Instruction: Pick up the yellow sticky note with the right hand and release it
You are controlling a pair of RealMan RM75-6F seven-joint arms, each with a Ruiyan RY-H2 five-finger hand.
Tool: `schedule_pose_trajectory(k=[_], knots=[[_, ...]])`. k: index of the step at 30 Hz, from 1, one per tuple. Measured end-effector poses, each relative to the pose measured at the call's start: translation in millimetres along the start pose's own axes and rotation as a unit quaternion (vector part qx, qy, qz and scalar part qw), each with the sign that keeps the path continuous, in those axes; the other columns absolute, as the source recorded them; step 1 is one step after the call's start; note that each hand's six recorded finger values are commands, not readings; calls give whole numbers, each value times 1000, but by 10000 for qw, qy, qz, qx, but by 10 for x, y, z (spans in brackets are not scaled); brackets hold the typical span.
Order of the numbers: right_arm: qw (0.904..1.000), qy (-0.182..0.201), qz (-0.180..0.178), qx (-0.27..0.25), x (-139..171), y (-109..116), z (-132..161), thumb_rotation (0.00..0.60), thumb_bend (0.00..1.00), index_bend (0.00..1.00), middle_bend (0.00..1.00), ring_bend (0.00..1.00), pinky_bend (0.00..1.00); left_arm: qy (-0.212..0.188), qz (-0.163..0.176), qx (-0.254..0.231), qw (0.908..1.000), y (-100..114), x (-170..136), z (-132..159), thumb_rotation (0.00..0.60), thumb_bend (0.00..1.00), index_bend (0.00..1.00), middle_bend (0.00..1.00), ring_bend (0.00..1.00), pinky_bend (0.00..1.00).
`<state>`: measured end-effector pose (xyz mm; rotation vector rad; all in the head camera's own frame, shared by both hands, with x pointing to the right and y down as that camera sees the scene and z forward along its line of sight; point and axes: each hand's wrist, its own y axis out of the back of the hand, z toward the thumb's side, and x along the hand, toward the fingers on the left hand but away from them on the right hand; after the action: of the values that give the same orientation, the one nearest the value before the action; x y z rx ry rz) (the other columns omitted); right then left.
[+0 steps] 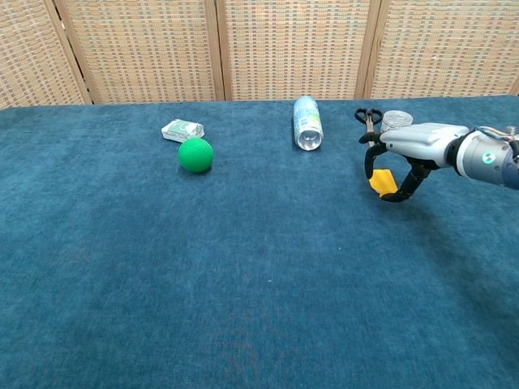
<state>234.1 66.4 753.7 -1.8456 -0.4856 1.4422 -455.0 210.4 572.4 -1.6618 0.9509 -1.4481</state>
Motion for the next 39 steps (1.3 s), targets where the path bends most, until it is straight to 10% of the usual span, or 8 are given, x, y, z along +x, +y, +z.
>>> schedule_pose_trajectory(k=[39], knots=[[9988, -275, 263, 315, -164, -207, -174, 600, 456, 535, 78, 0, 52, 35, -6, -24, 10000, 0, 7, -2, 600, 3, 21, 0, 0, 0]])
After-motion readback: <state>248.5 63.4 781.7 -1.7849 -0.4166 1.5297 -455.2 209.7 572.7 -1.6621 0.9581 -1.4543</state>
